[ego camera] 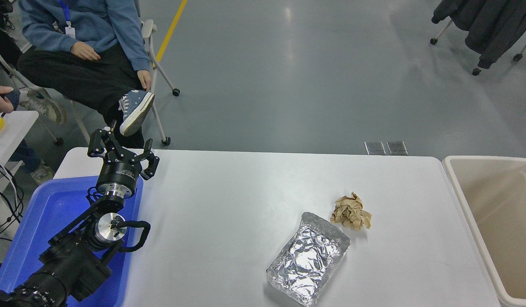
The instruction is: Dispose of the paper cup in the dustbin
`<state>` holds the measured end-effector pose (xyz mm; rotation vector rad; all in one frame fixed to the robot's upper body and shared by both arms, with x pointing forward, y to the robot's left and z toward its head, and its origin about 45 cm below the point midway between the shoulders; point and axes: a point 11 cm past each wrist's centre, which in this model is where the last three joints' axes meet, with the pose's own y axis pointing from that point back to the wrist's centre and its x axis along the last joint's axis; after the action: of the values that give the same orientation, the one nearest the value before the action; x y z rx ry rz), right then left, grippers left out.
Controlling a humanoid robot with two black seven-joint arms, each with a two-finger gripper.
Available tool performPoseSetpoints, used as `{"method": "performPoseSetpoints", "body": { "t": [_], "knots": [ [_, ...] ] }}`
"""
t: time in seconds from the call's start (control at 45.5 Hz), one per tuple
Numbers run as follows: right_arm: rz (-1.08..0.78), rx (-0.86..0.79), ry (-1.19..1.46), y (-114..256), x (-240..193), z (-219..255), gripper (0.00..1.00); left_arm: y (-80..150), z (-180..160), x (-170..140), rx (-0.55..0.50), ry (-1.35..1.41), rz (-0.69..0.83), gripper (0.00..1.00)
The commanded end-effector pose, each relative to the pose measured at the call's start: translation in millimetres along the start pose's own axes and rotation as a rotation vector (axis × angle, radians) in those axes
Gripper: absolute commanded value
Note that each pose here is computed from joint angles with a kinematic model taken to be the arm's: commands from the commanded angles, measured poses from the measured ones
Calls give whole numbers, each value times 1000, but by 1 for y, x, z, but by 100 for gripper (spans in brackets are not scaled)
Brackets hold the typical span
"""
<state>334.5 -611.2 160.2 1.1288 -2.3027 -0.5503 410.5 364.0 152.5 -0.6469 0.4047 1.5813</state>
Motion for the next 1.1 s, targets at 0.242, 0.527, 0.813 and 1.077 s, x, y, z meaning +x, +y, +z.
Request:
{"method": "performPoseSetpoints", "body": {
  "t": [0.242, 0.527, 0.813, 1.077],
  "knots": [
    [95, -173, -224, -2, -20, 65, 0, 0, 0, 0, 0, 0, 0, 100],
    [144, -199, -248, 0, -2, 84, 0, 0, 0, 0, -1, -1, 1, 100],
    [167, -207, -248, 1, 10, 91, 37, 0, 0, 1, -1, 0, 4, 100],
    [165, -195, -266, 1, 16, 88, 86, 0, 0, 0, -1, -1, 1, 100]
  ]
}}
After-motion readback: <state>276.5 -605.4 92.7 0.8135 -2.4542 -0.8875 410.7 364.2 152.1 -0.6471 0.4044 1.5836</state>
